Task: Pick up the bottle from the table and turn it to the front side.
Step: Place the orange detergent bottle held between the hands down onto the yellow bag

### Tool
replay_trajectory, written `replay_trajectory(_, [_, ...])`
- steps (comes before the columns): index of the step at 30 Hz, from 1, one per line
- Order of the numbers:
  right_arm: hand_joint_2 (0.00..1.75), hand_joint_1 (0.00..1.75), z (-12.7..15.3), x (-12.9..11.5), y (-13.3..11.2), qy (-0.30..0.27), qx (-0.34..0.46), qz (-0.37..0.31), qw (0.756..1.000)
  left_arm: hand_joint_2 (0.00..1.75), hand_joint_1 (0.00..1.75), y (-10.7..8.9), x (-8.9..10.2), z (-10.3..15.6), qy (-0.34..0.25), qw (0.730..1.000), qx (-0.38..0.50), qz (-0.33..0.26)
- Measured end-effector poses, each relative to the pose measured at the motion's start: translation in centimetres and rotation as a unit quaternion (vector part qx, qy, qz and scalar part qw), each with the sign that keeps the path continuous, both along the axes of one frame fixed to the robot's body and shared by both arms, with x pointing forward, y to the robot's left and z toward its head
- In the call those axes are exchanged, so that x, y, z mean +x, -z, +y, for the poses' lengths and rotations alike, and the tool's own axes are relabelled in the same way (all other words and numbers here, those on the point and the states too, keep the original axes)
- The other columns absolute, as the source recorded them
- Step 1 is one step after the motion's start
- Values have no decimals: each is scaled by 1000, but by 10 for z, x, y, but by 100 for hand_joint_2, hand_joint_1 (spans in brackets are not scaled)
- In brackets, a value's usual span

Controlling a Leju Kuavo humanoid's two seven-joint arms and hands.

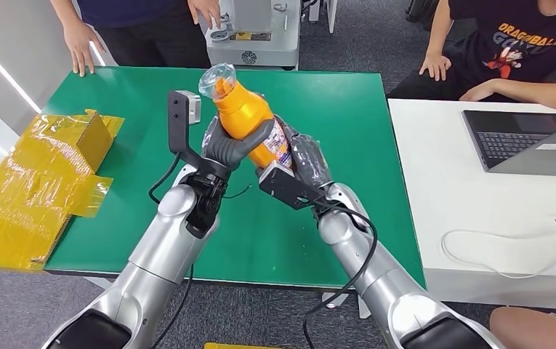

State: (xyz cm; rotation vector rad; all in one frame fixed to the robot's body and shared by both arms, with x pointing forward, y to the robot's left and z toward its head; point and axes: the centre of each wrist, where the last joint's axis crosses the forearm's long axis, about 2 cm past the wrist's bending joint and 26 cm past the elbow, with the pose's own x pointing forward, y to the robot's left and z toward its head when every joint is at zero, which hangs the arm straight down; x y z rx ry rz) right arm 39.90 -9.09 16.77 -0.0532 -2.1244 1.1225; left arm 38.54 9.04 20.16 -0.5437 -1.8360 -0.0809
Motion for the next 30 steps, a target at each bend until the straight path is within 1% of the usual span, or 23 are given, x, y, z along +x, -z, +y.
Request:
replay_trajectory(8, [175, 0, -2, -2, 6, 8, -9, 9, 1000, 175, 175, 3, 0, 3, -2, 1000, 6, 0])
replay_trajectory(21, [175, 0, -3, -3, 9, 16, -11, 5, 1000, 175, 175, 4, 0, 5, -3, 1000, 9, 0])
replay_trajectory(26, [175, 0, -5, -4, 11, 51, 3, -21, 998, 175, 175, 3, 1, 5, -10, 1000, 8, -4])
replay_trajectory(30, [175, 0, -9, -5, 11, 88, 33, -41, 995, 175, 175, -2, 2, 6, -18, 1000, 7, -13])
